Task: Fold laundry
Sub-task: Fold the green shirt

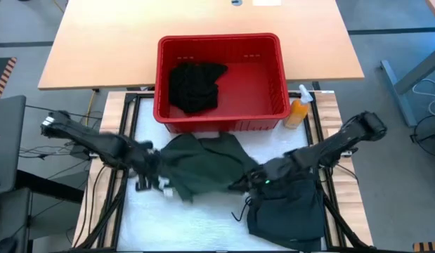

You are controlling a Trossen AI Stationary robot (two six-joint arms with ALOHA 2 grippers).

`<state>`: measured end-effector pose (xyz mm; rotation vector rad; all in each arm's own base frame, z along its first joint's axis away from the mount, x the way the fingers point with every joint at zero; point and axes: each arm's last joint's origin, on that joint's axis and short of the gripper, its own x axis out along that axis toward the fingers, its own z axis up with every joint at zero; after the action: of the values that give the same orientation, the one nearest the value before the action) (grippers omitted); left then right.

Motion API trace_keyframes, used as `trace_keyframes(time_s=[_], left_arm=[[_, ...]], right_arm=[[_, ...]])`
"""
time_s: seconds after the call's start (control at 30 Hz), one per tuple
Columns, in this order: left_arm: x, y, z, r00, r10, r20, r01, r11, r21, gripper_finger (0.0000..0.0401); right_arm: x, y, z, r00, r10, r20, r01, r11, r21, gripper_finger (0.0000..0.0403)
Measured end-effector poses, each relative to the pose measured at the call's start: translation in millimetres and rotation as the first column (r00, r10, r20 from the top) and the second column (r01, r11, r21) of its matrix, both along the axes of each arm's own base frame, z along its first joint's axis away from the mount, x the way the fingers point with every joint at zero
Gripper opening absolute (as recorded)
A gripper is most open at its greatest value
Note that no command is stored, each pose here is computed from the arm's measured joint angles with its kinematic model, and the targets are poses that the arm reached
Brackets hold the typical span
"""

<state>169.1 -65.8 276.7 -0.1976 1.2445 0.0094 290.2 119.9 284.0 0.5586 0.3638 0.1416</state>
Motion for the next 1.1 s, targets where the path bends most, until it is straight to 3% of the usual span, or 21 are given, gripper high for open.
trace_keyframes(time_s=[0.13, 0.27, 0.33, 0.47, 0.67, 0.73, 0.83, 0.97, 1.1], left_arm=[[-1.6, -13.0, -44.4, 1.0, -0.016, 0.014, 0.016, 0.999, -0.029, 0.0], [-14.4, -17.5, -67.4, 0.999, 0.034, -0.023, -0.033, 0.998, 0.053, 0.0001], [-21.1, -20.2, -76.2, 0.997, 0.034, -0.062, -0.031, 0.998, 0.05, 0.001], [-29.4, -26.8, -83.2, 0.992, -0.012, -0.126, 0.012, 1.0, -0.006, 0.0057], [-27.9, -34.6, -72.7, 0.994, -0.009, -0.107, 0.003, 0.999, -0.053, 0.0149], [-22.4, -37.8, -63.1, 0.998, -0.017, -0.054, 0.013, 0.997, -0.074, 0.017], [-4.5, -47.3, -41.1, 0.981, -0.041, 0.19, 0.059, 0.994, -0.088, 0.0182], [20.8, -60.0, -27.4, 0.862, -0.088, 0.499, 0.123, 0.992, -0.037, 0.0184], [39.0, -64.5, -43.1, 0.837, -0.17, 0.52, 0.123, 0.985, 0.125, 0.0184]], right_arm=[[16.4, 6.7, -31.8, 0.992, -0.03, -0.125, 0.04, 0.996, 0.076, 0.0035], [30.3, 10.3, -57.7, 0.979, -0.045, -0.197, 0.072, 0.988, 0.134, 0.0035], [36.4, 11.7, -65.3, 0.98, -0.027, -0.197, 0.06, 0.985, 0.163, 0.0035], [42.8, 15.0, -74.8, 0.98, 0.006, -0.197, 0.035, 0.979, 0.202, 0.0035], [41.9, 15.0, -70.3, 0.984, 0.017, -0.177, 0.019, 0.98, 0.2, 0.0035], [41.9, 14.7, -67.4, 0.987, 0.018, -0.159, 0.015, 0.979, 0.205, 0.0035], [42.3, 12.6, -65.4, 0.989, 0.015, -0.148, 0.015, 0.98, 0.2, 0.0035], [43.8, 8.2, -65.9, 0.988, 0.025, -0.153, 0.006, 0.981, 0.196, 0.0035], [45.3, 4.6, -65.7, 0.988, 0.021, -0.152, 0.01, 0.98, 0.2, 0.0035]])
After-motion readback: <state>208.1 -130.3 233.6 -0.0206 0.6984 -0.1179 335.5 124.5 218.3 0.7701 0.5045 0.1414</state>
